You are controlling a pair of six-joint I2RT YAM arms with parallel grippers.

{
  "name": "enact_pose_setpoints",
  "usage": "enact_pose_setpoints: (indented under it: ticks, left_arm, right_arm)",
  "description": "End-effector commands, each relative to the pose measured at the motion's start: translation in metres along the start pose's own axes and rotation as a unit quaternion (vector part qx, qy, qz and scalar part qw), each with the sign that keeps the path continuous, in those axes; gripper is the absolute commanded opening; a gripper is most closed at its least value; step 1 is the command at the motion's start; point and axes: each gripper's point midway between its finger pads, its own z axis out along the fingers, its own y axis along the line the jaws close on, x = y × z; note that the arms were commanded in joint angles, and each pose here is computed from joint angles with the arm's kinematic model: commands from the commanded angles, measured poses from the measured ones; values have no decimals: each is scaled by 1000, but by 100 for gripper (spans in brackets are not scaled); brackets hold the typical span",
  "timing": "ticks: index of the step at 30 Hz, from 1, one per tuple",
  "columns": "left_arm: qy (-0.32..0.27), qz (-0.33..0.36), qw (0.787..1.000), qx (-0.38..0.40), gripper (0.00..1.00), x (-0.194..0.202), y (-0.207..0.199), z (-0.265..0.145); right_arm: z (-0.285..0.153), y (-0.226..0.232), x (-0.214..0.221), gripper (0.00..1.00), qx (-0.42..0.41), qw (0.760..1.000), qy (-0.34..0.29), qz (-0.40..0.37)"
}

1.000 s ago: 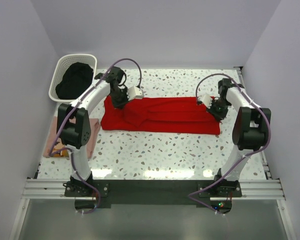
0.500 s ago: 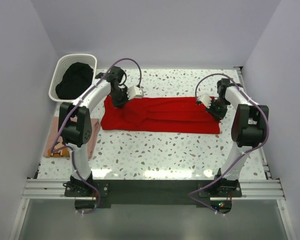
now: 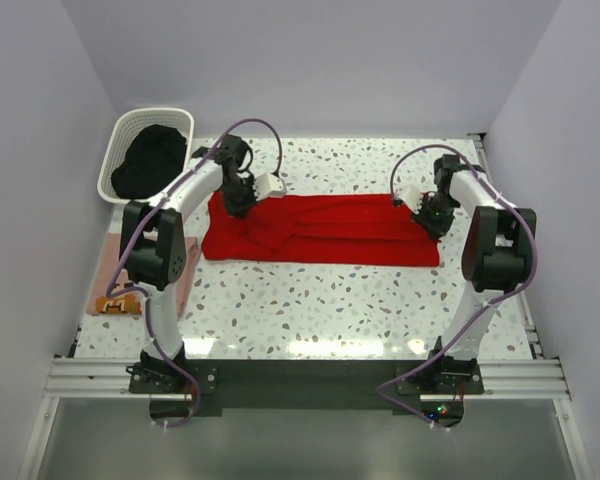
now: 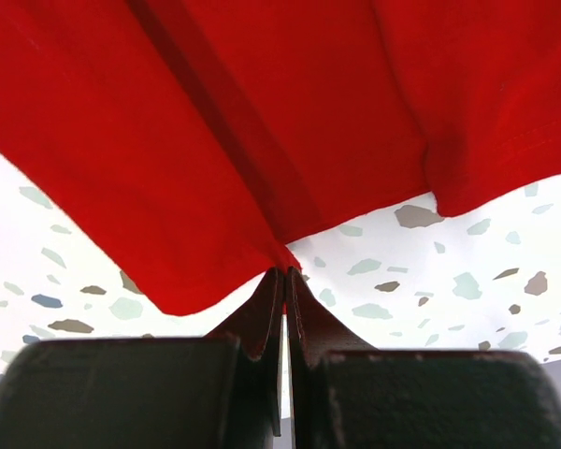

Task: Fold and stack the t-shirts
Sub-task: Fold the tshirt

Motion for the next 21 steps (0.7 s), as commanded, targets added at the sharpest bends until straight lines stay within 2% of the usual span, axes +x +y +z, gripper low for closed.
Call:
enact_pose_setpoints:
  ticks: [1,16,18,21]
  left_arm:
    - [-13,11,999,-33,0,-7,21,-8]
    - [-11,4,999,-37,0,-6,25,-6]
    - [-12,-5,999,-39,2,-6,27,-5]
    - [-33,-43,997,-52,16,-9,37,-9]
  right_arm:
    - [-4,-19,-1,0,26,1000,3,7]
    - [-2,-29,-4,0,45,999,5,23]
    - [-3,-31,-3,9,49,998,6,30]
    - [-8,-34,-4,27,57,997,5,49]
